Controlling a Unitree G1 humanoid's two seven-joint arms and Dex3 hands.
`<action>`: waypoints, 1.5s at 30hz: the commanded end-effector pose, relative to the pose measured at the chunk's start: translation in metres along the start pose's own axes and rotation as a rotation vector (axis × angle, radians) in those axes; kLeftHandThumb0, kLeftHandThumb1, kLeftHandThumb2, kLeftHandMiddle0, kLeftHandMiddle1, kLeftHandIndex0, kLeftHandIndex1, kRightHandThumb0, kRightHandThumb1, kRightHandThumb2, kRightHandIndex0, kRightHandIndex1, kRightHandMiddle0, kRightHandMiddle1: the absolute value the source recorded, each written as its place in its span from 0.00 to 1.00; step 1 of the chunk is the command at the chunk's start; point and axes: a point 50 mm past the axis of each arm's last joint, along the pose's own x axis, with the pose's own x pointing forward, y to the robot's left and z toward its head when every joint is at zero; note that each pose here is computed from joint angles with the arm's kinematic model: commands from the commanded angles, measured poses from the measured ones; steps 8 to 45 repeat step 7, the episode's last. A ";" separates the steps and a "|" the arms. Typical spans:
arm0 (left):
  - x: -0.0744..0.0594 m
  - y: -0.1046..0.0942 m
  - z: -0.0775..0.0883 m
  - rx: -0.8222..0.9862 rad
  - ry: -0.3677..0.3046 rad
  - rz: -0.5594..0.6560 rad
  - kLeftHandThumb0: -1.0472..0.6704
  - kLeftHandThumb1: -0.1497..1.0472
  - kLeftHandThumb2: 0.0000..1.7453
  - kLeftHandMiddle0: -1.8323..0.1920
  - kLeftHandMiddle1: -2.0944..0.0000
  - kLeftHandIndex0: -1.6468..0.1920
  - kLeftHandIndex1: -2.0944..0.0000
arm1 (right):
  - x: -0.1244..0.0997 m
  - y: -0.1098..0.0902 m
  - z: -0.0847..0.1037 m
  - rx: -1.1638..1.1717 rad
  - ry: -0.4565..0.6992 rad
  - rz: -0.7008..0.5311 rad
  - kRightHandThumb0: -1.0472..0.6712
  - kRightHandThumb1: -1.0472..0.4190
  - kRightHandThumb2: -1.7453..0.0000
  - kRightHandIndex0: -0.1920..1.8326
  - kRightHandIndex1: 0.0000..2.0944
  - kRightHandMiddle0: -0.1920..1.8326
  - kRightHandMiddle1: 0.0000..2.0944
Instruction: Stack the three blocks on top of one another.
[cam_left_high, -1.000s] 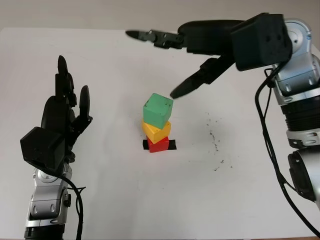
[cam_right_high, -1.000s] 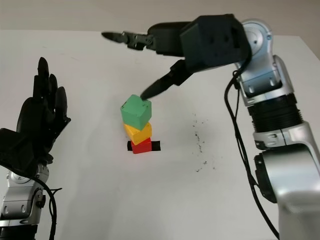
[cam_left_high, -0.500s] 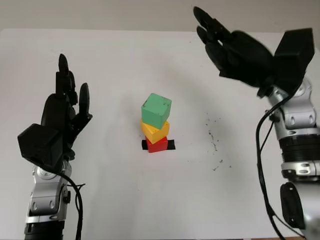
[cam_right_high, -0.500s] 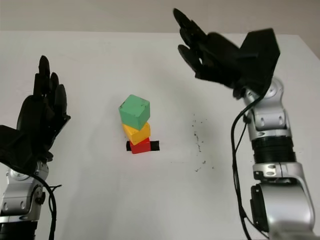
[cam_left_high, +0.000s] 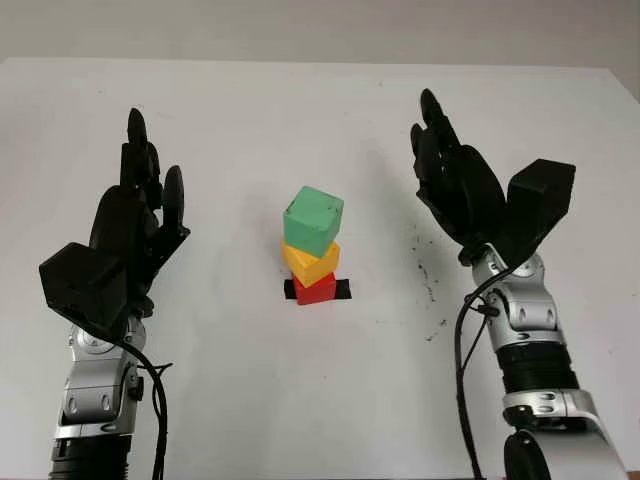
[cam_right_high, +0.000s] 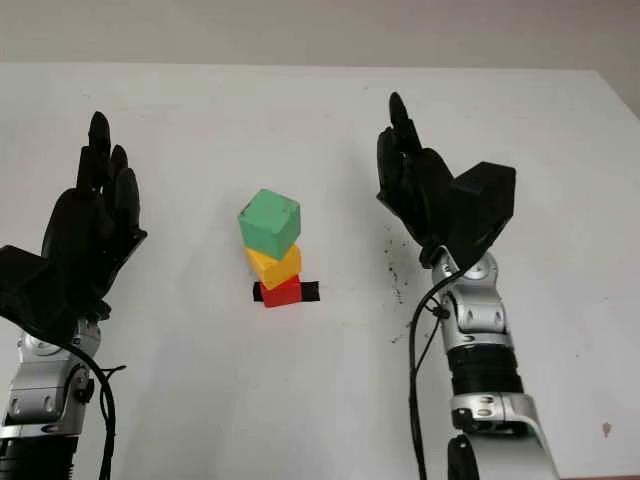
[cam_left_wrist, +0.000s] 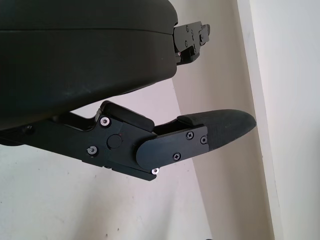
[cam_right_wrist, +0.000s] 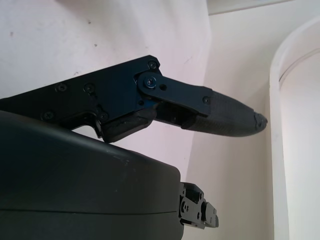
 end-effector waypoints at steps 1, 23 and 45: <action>0.001 0.000 0.003 -0.001 -0.019 -0.007 0.16 1.00 0.39 1.00 1.00 1.00 1.00 | -0.005 0.001 -0.007 -0.018 0.007 -0.004 0.17 0.00 0.54 0.00 0.00 0.00 0.00; -0.001 -0.004 0.001 -0.015 -0.006 -0.016 0.17 1.00 0.39 1.00 1.00 1.00 1.00 | -0.007 -0.001 -0.008 -0.006 -0.005 -0.015 0.18 0.00 0.56 0.00 0.00 0.00 0.00; -0.001 -0.004 0.001 -0.015 -0.006 -0.016 0.17 1.00 0.39 1.00 1.00 1.00 1.00 | -0.007 -0.001 -0.008 -0.006 -0.005 -0.015 0.18 0.00 0.56 0.00 0.00 0.00 0.00</action>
